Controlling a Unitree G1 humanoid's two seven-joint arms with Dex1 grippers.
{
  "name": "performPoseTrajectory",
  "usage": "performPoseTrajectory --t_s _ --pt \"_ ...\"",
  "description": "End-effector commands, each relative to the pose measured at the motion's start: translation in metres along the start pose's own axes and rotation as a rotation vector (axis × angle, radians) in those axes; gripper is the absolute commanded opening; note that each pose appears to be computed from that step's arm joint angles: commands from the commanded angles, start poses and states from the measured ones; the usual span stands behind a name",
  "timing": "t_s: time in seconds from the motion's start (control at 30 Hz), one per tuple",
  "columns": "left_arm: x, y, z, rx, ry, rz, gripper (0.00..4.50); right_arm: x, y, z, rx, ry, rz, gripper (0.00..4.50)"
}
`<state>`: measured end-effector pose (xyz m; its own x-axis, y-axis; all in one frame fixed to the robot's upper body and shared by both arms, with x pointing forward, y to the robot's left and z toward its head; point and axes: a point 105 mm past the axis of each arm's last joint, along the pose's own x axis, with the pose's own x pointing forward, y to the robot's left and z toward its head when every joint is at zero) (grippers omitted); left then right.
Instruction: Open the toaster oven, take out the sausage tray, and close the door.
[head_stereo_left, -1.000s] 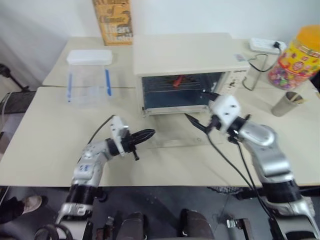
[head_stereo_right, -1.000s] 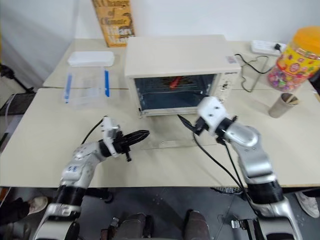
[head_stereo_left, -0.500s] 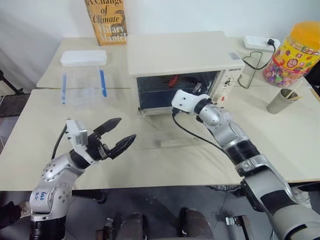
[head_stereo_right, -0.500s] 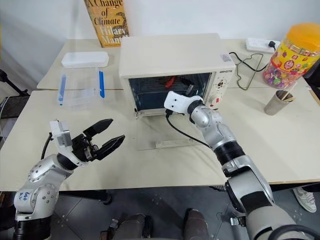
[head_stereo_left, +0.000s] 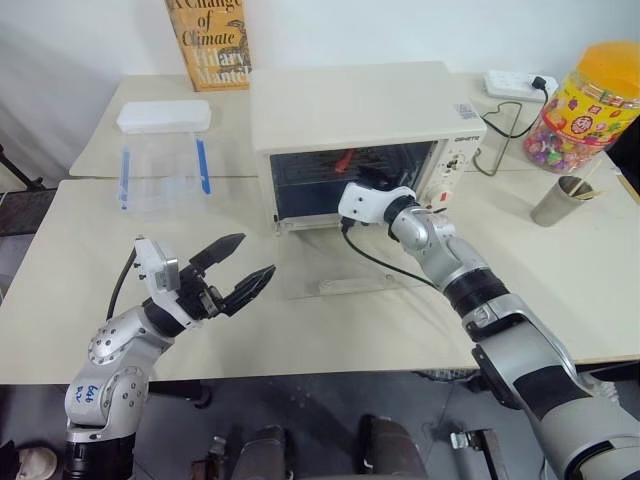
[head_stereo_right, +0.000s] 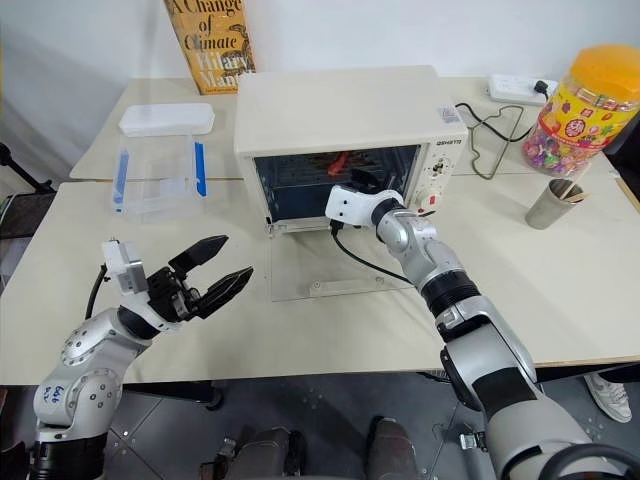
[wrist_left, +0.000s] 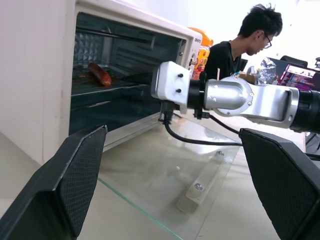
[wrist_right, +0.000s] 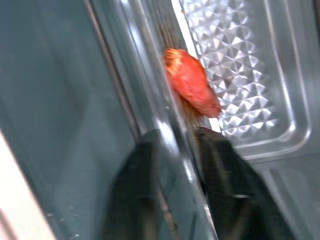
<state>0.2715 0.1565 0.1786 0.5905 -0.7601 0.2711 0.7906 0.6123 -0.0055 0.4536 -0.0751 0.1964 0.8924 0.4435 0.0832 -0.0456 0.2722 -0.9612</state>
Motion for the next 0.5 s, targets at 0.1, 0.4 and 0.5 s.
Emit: performPoseTrajectory --t_s 0.1,0.4,0.5 --pt "0.009 0.0 0.007 0.033 -0.023 -0.038 4.5 0.002 -0.018 0.011 -0.003 -0.048 -0.063 0.09" --pt "0.039 0.016 0.014 0.024 -0.059 -0.091 4.5 0.001 -0.037 0.021 -0.029 -0.101 -0.087 0.09" --pt "0.048 0.023 0.019 0.032 -0.08 -0.091 4.5 0.001 -0.039 0.022 -0.027 -0.11 -0.084 0.09"
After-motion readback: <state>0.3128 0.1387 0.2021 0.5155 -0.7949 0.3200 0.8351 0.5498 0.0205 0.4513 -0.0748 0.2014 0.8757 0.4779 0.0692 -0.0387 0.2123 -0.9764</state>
